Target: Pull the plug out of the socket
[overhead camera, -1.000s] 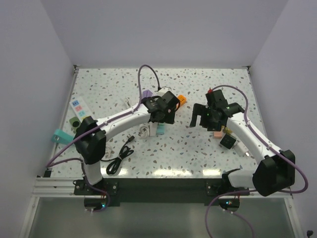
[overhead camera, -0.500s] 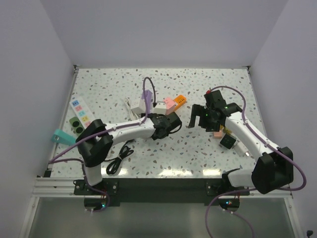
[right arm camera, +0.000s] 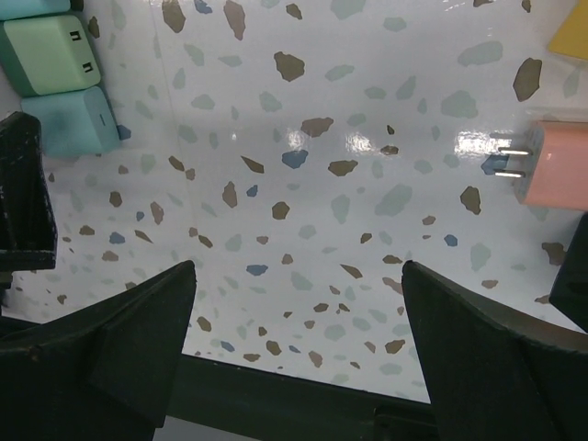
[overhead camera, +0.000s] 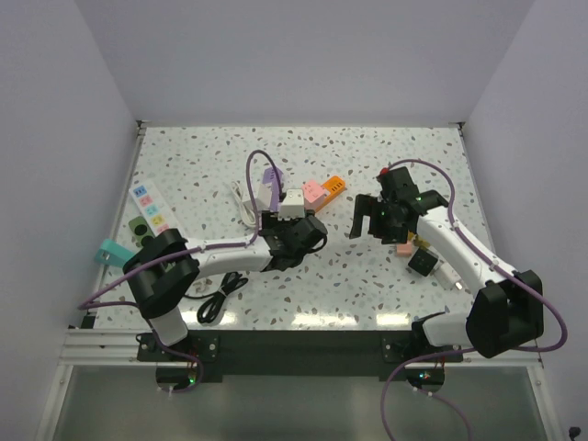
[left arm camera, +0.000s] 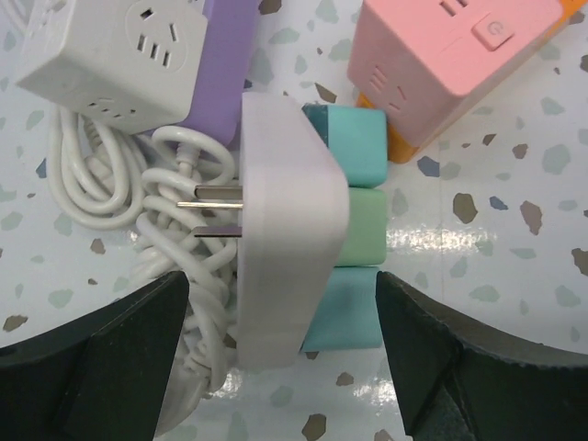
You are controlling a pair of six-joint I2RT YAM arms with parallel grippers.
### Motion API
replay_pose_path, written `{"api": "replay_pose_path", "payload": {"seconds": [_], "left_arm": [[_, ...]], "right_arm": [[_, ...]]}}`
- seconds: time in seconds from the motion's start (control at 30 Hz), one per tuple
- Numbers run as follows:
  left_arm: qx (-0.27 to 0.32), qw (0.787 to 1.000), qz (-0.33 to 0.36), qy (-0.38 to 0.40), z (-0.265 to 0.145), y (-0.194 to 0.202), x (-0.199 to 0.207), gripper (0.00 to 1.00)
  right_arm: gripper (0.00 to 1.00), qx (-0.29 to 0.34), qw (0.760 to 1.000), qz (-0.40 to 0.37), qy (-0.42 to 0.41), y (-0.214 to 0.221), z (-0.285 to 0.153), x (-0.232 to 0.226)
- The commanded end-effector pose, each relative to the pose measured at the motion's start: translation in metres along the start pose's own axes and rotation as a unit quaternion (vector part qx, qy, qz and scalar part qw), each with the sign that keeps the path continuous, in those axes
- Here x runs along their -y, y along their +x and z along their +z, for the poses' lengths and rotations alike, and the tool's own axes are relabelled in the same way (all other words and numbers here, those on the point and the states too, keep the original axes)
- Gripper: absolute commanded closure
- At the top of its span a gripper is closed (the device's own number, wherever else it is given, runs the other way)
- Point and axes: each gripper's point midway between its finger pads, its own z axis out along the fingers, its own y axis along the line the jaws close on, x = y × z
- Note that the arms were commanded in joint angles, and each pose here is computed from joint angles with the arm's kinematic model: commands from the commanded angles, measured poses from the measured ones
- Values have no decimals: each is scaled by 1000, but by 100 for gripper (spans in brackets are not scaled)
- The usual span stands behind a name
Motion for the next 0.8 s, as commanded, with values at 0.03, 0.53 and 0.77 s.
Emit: {"api": "replay_pose_path", "payload": {"seconds": [0.03,0.53,0.77], "left_arm": [[80,995,-35,56,-1,-38,29,15],[53,998,5,24,23,0,20,51],[50,996,-32,62,4,-17,22,93]], "right_arm": [[3,6,1000,-15,-22,-5,0,-8],[7,14,995,-33,-89,-8,-7,-31],[7,6,993,-36,-115,-3,-8,-39]]}}
